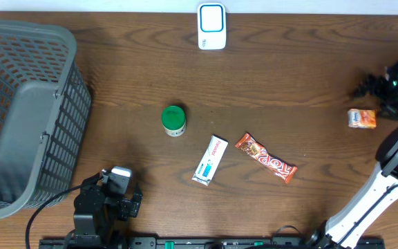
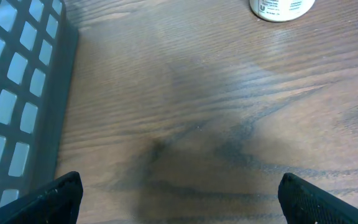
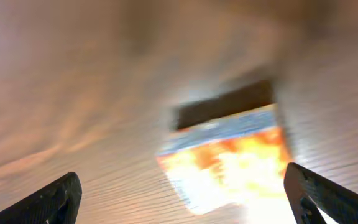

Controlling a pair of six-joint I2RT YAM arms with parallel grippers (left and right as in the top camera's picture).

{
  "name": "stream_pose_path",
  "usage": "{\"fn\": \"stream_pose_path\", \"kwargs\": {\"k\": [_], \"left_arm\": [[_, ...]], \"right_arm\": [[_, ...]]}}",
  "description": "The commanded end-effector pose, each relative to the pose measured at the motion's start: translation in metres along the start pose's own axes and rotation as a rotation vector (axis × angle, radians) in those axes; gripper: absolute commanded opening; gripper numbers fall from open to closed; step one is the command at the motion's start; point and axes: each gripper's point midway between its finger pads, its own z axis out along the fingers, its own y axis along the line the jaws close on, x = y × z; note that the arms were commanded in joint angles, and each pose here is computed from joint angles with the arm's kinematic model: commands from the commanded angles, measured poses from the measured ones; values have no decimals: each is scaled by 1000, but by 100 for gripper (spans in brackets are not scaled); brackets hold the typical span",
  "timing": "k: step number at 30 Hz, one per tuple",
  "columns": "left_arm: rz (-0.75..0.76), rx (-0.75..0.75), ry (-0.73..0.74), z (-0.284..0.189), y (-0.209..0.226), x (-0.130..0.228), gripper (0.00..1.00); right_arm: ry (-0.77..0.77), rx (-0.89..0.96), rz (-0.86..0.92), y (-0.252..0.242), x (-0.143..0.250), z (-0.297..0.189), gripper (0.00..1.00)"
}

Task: Scan the item barcode
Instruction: 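Carry the snack pack right and drop it on the table's right side, then move the right gripper back to the red candy bar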

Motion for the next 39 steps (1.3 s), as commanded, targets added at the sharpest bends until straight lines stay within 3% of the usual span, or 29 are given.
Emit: {"fn": "stream_pose_path", "kwargs": {"k": [1, 8, 12, 15, 17, 24, 30, 35, 37, 38, 39], "left_arm": [[-1, 19, 55, 2, -5, 15, 98], [-1, 19, 55, 2, -5, 15, 98], [-1, 19, 55, 2, -5, 15, 98], [-1, 19, 55, 2, -5, 15, 98], [-1, 19, 55, 2, -5, 15, 98], [-1, 19, 55, 2, -5, 15, 98], [-1, 19, 55, 2, -5, 15, 98], [-1, 19, 55, 2, -5, 15, 98], [-1, 19, 55, 2, -5, 15, 99], [-1, 19, 55, 2, -5, 15, 99], [-1, 19, 55, 2, -5, 15, 98]], "right_arm": [[-152, -67, -79, 64, -4, -62, 99], [-311, 205, -66, 96, 23, -123, 99], [-213, 191, -242, 135, 72, -128, 99], [-83, 192, -417, 161, 113, -116, 90], [-20, 193, -504, 175, 134, -107, 99], [102, 266, -776, 221, 198, -71, 99], [118, 478, -832, 221, 237, -31, 99], [244, 538, -906, 197, 277, 19, 99], [296, 525, -912, 189, 292, 34, 79], [309, 515, -914, 188, 297, 39, 73], [313, 503, -915, 188, 299, 43, 75]]}}
